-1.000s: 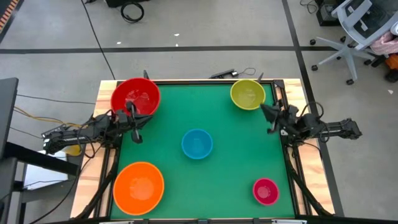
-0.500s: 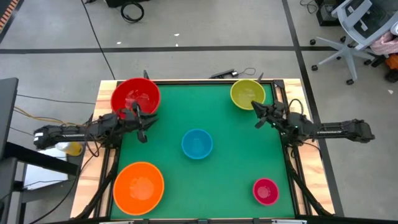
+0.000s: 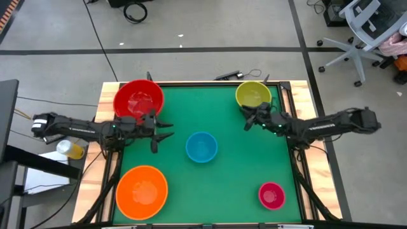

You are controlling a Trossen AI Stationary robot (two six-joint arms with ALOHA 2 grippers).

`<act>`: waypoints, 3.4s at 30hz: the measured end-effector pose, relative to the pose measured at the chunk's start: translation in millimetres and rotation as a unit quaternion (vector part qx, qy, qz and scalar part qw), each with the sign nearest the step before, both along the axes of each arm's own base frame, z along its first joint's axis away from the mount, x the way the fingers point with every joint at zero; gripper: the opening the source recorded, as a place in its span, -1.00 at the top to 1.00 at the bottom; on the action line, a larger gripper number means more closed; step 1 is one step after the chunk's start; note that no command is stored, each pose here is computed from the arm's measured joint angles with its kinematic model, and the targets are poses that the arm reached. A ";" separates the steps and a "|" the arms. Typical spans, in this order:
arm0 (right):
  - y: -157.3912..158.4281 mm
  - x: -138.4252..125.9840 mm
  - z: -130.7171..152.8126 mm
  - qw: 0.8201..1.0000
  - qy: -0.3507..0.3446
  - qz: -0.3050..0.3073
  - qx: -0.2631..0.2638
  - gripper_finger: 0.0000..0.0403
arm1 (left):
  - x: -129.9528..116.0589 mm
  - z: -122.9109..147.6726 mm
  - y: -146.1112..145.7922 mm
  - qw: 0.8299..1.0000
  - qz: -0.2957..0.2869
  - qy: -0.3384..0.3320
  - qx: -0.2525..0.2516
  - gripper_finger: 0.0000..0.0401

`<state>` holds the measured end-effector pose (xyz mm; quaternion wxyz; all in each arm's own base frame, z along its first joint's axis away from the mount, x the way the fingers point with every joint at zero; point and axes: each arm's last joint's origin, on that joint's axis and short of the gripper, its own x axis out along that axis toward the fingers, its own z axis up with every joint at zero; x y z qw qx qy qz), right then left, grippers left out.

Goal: Nest bowls inside each other
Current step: Stack the orange bowl into the large red bowl

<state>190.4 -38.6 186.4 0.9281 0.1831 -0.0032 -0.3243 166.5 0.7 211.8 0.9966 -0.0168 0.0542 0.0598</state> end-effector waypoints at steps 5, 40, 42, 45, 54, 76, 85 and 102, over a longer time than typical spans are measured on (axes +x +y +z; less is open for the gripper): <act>7.2 49.0 11.6 0.999 0.032 0.027 -0.010 0.02 | 4.8 13.2 -16.5 0.998 -0.047 0.028 -0.008 0.12; 143.7 321.8 8.5 0.926 0.131 0.344 0.080 -0.22 | -33.0 -11.1 -78.7 0.906 -0.113 0.307 -0.269 0.12; 154.4 329.8 3.6 0.928 0.143 0.335 0.079 -0.22 | -33.1 -11.4 -78.2 0.908 -0.107 0.306 -0.266 0.12; 166.7 339.2 -3.3 0.928 0.176 0.322 0.061 -0.22 | -33.6 -12.8 -76.2 0.914 -0.085 0.304 -0.253 0.12; 177.7 356.2 -23.1 0.913 0.216 0.339 0.068 -0.22 | -35.9 -16.5 -72.0 0.922 -0.044 0.309 -0.227 0.12; 161.8 358.3 -35.4 0.894 0.269 0.358 -0.006 0.93 | -22.5 30.0 -55.1 0.958 0.054 0.215 -0.180 0.12; 149.9 358.5 -15.9 0.908 0.259 0.327 -0.034 0.97 | -25.9 82.8 -63.9 0.980 0.014 0.159 -0.123 0.12; 125.2 349.0 32.5 0.920 0.275 0.257 -0.107 0.86 | -37.9 69.5 -72.8 0.970 0.048 0.204 -0.122 0.12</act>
